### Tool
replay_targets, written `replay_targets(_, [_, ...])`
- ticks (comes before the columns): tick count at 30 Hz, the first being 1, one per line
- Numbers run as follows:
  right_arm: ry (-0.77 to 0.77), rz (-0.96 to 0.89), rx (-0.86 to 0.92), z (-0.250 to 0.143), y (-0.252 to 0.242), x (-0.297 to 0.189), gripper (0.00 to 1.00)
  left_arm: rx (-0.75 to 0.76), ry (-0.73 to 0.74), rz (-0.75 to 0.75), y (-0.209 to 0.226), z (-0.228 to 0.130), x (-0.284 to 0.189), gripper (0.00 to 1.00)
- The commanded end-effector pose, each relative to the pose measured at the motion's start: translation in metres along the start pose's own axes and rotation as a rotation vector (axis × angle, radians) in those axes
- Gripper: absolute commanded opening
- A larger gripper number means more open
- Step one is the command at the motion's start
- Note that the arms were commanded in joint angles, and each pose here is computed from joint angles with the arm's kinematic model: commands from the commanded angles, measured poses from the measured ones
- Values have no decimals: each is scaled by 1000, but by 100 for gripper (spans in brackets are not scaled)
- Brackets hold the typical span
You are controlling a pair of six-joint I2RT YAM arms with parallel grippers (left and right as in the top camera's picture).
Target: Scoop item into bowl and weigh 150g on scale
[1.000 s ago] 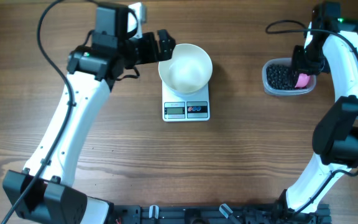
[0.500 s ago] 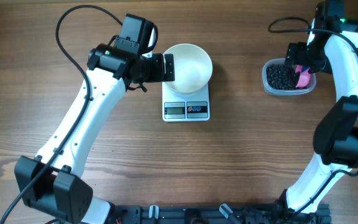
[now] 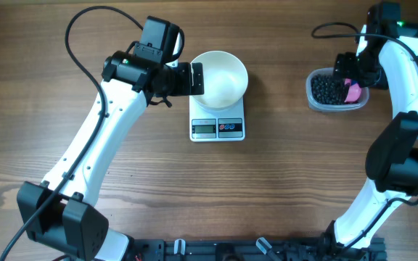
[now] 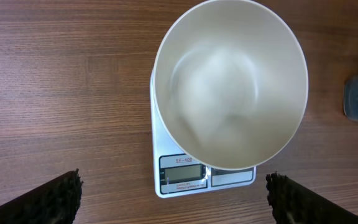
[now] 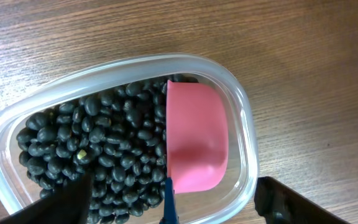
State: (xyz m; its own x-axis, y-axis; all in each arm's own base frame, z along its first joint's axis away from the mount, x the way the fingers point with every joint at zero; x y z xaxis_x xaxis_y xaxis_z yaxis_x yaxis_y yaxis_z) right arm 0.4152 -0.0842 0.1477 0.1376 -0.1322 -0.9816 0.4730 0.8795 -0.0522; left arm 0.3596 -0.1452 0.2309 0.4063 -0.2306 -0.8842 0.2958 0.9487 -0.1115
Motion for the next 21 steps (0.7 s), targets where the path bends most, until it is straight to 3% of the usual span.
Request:
replay_targets(1, [3, 18, 9, 2, 2, 7, 72, 1, 3, 1, -1, -1, 3, 100])
replay_targets(7, [-51, 36, 21, 17, 2, -15, 92, 1, 1, 1, -1, 0, 3, 100])
replay_targets(11, [-35, 31, 19, 12, 0, -24, 99, 2, -9, 0, -1, 2, 3, 100])
replay_targets(15, [6, 17, 32, 4, -2, -24, 84, 2, -19, -1, -1, 4, 3, 100])
replay_targets(17, [20, 12, 39, 1, -3, -19, 61, 2, -19, -1, -1, 4, 3, 100])
replay_targets(21, [-12, 20, 39, 7, -1, -16, 39, 3, -19, -1, -1, 4, 3, 100])
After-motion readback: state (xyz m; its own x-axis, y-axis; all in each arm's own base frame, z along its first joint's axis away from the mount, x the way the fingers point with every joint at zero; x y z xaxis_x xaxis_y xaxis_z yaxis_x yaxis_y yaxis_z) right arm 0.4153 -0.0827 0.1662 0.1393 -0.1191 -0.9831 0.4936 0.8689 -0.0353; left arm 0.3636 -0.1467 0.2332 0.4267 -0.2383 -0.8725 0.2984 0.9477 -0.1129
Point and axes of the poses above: each gripper's point midway between its finger pads, its own x axis out along the fingers, its own y axis along the line the jaws close on, z = x × y, the point moved 5 cm from there along -x, back along the fingers, and after that the axes turned 15 degrees about x, right-handed, at the moved point
